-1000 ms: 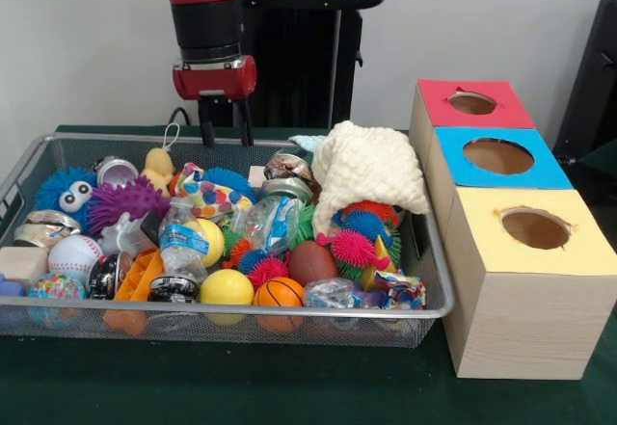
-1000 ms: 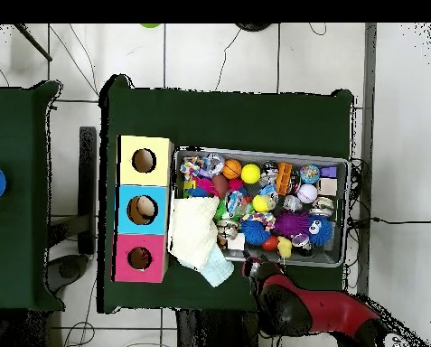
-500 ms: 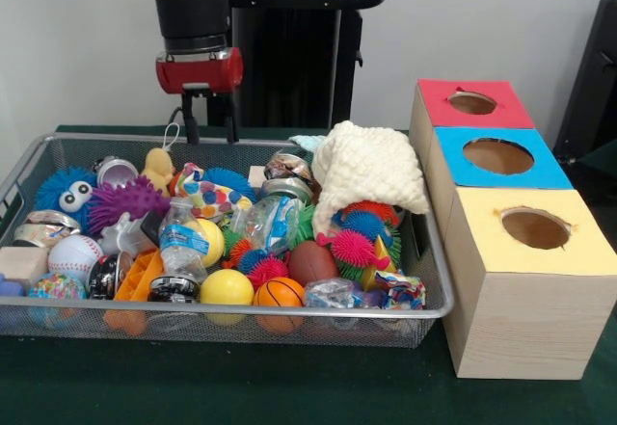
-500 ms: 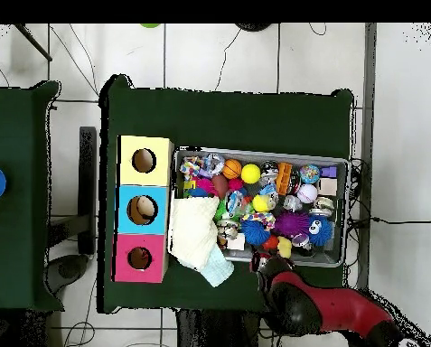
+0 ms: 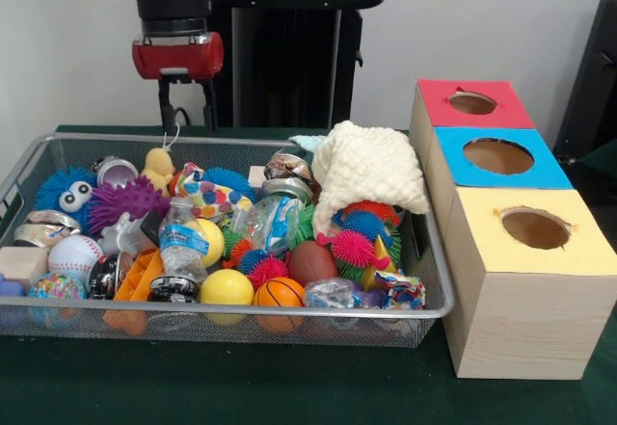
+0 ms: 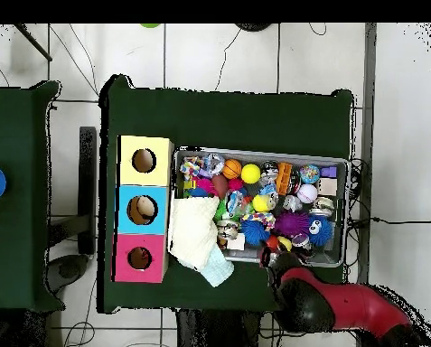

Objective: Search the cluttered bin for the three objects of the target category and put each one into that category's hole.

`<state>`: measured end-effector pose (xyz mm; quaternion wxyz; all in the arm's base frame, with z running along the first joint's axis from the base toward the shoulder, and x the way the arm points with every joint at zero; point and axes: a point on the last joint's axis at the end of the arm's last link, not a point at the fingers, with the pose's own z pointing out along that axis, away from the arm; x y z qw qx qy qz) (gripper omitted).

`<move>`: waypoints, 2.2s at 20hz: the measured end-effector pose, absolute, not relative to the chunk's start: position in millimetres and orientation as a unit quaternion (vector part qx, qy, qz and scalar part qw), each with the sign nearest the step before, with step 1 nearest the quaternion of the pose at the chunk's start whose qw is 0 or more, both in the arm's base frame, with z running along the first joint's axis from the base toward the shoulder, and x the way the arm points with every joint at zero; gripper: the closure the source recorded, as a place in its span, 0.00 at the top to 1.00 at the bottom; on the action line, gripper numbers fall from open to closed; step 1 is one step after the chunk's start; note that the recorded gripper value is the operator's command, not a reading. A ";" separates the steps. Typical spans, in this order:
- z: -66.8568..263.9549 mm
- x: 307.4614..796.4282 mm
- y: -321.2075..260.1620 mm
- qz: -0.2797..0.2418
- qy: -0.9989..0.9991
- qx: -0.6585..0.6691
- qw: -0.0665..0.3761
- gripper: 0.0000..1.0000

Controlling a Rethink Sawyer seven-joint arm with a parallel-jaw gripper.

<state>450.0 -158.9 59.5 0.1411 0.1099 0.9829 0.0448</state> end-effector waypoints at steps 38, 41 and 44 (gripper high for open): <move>26.9 518.4 -181.4 -0.013 0.979 -0.001 0.203 1.00; 26.8 514.3 -192.4 -0.015 0.979 0.010 0.203 1.00; 26.8 508.4 -207.1 -0.018 0.979 0.024 0.203 1.00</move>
